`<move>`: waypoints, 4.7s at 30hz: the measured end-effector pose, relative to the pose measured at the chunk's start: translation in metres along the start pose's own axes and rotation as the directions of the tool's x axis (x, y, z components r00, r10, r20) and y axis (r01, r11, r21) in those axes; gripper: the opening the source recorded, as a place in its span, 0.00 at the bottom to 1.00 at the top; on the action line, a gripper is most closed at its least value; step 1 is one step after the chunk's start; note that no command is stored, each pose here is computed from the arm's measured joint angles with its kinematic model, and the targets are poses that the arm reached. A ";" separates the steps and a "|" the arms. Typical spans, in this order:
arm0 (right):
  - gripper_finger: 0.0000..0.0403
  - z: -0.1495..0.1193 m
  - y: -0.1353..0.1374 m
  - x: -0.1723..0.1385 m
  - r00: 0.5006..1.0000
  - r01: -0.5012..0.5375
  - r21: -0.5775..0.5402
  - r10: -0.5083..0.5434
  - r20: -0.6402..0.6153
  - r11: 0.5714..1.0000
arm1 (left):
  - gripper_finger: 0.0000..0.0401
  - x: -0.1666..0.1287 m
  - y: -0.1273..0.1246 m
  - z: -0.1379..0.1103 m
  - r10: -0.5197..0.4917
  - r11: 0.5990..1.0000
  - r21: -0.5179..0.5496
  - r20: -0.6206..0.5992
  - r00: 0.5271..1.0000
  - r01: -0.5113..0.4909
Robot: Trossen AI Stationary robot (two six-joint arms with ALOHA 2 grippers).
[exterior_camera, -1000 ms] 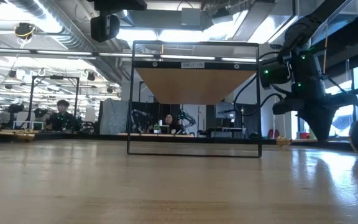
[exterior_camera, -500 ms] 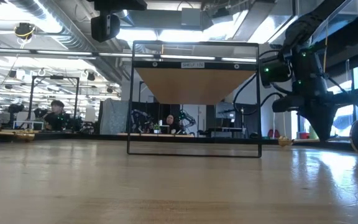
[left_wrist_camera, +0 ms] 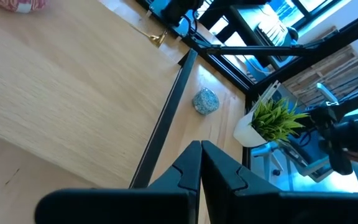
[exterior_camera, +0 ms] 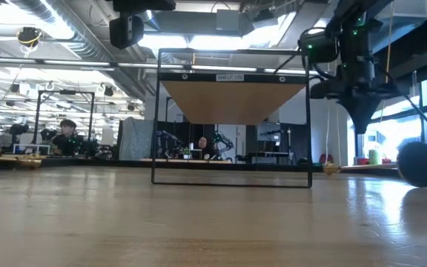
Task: Pick & Place candle stick holders
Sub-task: Put the gold candle holder on the shelf
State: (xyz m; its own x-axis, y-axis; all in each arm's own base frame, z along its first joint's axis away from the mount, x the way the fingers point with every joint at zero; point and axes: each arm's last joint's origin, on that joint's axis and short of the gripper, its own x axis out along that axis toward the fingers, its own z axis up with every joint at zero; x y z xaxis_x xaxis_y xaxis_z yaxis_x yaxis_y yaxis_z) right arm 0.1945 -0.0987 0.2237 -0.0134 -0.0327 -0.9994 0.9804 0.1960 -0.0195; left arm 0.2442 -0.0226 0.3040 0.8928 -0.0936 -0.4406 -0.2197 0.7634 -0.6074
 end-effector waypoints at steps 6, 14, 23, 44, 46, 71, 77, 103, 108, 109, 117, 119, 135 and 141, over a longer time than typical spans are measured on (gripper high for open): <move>0.07 0.000 0.007 0.023 0.992 -0.098 0.019 0.099 -0.077 0.995 | 0.01 0.000 -0.001 0.000 0.005 1.000 0.001 0.006 1.000 -0.005; 0.39 0.001 0.013 0.030 0.994 -0.094 0.047 0.096 -0.042 0.994 | 0.01 0.000 -0.005 -0.004 -0.011 1.000 0.012 0.001 1.000 0.011; 0.57 0.004 0.026 0.038 0.993 -0.119 0.075 0.120 0.002 0.990 | 0.01 0.000 -0.006 -0.004 -0.010 1.000 0.014 0.002 1.000 0.010; 0.54 -0.013 0.063 0.087 0.996 -0.033 0.012 0.034 -0.079 0.999 | 0.01 -0.011 -0.009 -0.002 -0.022 1.000 0.017 0.039 0.999 0.022; 0.53 -0.013 0.063 0.087 0.996 -0.031 0.012 0.032 -0.078 0.999 | 0.01 -0.011 -0.009 -0.002 -0.022 1.000 0.017 0.040 0.999 0.022; 0.04 -0.027 0.044 0.074 0.979 0.116 -0.042 -0.121 -0.162 0.992 | 0.01 -0.011 -0.010 -0.003 -0.026 1.000 0.019 0.037 0.999 0.025; 0.04 -0.029 0.032 0.043 0.993 0.090 0.001 -0.089 -0.078 0.996 | 0.01 -0.011 -0.010 -0.003 -0.026 0.999 0.020 0.037 0.999 0.026; 0.04 -0.010 0.040 -0.208 0.288 -0.490 -0.591 0.759 0.584 0.641 | 0.01 -0.023 0.014 0.035 0.113 0.993 -0.023 0.326 0.938 -0.112; 0.04 -0.010 0.044 -0.213 0.227 -0.487 -0.723 0.870 0.437 0.490 | 0.01 -0.043 0.037 0.076 0.050 0.998 -0.058 0.516 0.855 -0.023; 0.04 -0.010 0.044 -0.213 0.227 -0.482 -0.741 0.883 0.410 0.468 | 0.01 -0.048 0.043 0.085 0.001 0.999 -0.036 0.544 0.839 0.022; 0.04 -0.006 0.059 -0.204 0.242 -0.460 -0.829 0.943 0.227 0.318 | 0.02 -0.062 0.089 0.139 -0.346 0.938 0.240 0.607 0.715 0.250; 0.04 -0.004 0.064 -0.201 0.248 -0.460 -0.834 0.946 0.210 0.305 | 0.02 -0.055 0.100 0.148 -0.361 0.932 0.244 0.559 0.746 0.268; 0.04 0.009 0.089 -0.190 0.212 -0.471 -0.842 0.961 0.179 0.261 | 0.25 0.008 0.093 0.210 -0.569 0.801 0.416 0.310 0.762 0.430; 0.04 0.013 0.087 -0.191 0.204 -0.466 -0.830 0.950 0.236 0.306 | 0.26 0.016 0.088 0.217 -0.589 0.785 0.429 0.295 0.752 0.447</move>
State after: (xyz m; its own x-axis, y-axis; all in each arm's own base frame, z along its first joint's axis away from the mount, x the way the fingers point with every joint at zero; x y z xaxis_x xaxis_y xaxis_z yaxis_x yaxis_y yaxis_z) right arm 0.2852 -0.0876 0.4136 0.9752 -0.0516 -0.2152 0.1432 0.8887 0.4355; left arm 0.3247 0.1815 0.3871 0.9171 -0.3318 0.2211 0.3950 0.8316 -0.3904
